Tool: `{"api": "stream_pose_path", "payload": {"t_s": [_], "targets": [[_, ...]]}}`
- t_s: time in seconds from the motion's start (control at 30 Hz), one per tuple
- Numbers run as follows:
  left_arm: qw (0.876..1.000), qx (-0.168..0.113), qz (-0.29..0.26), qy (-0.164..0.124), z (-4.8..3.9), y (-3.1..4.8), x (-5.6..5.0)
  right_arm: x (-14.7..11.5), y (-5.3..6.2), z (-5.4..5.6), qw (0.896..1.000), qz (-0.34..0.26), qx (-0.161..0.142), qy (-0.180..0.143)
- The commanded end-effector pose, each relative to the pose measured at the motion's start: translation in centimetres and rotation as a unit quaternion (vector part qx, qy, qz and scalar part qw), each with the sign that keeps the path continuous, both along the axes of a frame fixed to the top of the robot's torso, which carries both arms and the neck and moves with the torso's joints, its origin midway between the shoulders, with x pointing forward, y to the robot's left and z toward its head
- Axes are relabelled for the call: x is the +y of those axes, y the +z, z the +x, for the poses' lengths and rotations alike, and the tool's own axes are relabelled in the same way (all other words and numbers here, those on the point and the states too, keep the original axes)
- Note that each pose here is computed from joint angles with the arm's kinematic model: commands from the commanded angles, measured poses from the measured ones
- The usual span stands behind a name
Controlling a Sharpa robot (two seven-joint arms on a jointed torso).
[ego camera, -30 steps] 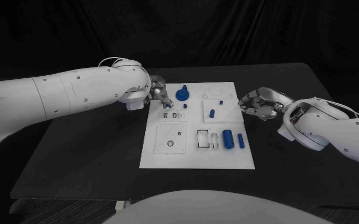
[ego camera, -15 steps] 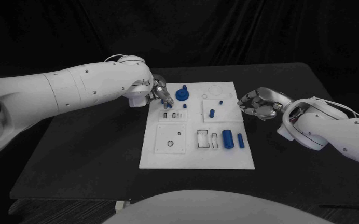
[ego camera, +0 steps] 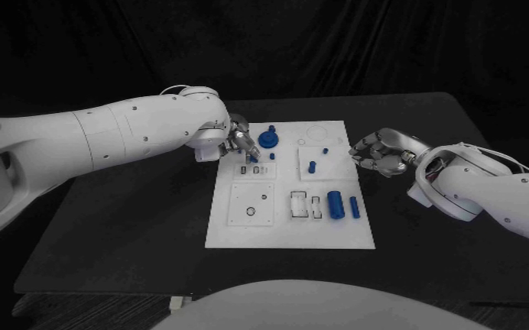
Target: Assemble the parts on the task board
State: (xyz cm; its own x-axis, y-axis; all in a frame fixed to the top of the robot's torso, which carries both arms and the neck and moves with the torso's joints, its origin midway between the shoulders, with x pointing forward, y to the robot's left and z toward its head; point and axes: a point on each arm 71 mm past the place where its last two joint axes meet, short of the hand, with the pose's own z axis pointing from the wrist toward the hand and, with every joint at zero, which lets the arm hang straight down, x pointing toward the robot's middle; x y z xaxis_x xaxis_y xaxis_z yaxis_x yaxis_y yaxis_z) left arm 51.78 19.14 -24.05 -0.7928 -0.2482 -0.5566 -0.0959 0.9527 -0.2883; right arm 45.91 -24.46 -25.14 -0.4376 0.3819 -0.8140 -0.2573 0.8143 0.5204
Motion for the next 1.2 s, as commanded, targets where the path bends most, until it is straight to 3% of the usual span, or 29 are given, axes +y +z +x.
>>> {"api": "stream_pose_path", "payload": {"t_s": [0.03, 0.67, 1.2], "targets": [[1.000, 0.001, -0.008, 0.003, -0.16, -0.09, -0.2, 0.0, -0.2, 0.0, 1.000, -0.004, 0.005, -0.004], [1.000, 0.014, -0.010, 0.002, -0.91, -1.39, -0.4, 0.0, -0.2, 0.0, 1.000, -0.003, 0.004, -0.003], [1.000, 0.020, -0.007, 0.003, -1.05, -1.99, -0.2, -0.1, -0.1, -0.1, 1.000, -0.003, 0.005, -0.004]]}}
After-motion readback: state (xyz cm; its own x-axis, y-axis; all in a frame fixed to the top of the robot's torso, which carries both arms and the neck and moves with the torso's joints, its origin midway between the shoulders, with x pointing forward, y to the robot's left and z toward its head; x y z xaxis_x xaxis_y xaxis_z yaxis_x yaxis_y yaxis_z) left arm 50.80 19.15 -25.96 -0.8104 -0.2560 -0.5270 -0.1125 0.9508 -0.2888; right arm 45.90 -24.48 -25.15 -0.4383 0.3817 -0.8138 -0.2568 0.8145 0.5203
